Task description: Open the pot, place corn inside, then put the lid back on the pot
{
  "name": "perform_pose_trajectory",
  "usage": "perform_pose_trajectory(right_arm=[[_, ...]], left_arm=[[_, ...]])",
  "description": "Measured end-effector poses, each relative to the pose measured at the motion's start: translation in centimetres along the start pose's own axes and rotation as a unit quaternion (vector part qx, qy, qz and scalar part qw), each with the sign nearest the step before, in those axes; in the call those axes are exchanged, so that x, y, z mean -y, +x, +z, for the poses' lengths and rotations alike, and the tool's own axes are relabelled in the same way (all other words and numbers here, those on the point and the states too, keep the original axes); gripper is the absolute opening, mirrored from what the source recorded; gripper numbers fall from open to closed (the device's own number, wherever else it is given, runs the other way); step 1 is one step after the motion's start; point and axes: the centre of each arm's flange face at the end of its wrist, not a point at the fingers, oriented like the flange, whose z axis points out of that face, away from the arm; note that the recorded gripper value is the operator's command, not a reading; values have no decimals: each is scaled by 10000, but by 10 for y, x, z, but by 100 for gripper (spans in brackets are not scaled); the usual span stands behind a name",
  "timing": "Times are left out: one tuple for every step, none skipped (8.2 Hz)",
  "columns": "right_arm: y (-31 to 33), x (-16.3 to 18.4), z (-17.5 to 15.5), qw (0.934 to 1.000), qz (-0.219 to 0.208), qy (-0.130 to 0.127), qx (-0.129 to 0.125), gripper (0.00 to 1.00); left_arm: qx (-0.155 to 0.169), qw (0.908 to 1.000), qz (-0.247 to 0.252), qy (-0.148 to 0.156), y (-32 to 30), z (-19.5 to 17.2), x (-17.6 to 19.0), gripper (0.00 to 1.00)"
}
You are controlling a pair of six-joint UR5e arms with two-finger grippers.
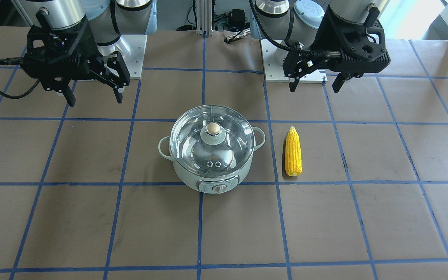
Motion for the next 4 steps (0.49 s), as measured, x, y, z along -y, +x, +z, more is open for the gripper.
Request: perform_pose_trajectory(right_arm=[[0, 0, 0, 10000, -9, -3, -6, 100], [1, 1, 1, 10000, -7, -9, -10, 100], [2, 1, 2, 10000, -3, -15, -12, 100], [2, 2, 3, 10000, 13, -14, -9, 100]], left_arm=[[1, 10000, -27, -5, 0, 0, 0, 100], [0, 10000, -34, -13, 0, 1, 0, 100], [-20, 10000, -1, -27, 0, 2, 1, 100], [-88, 9999, 107, -43, 0, 4, 2, 100]])
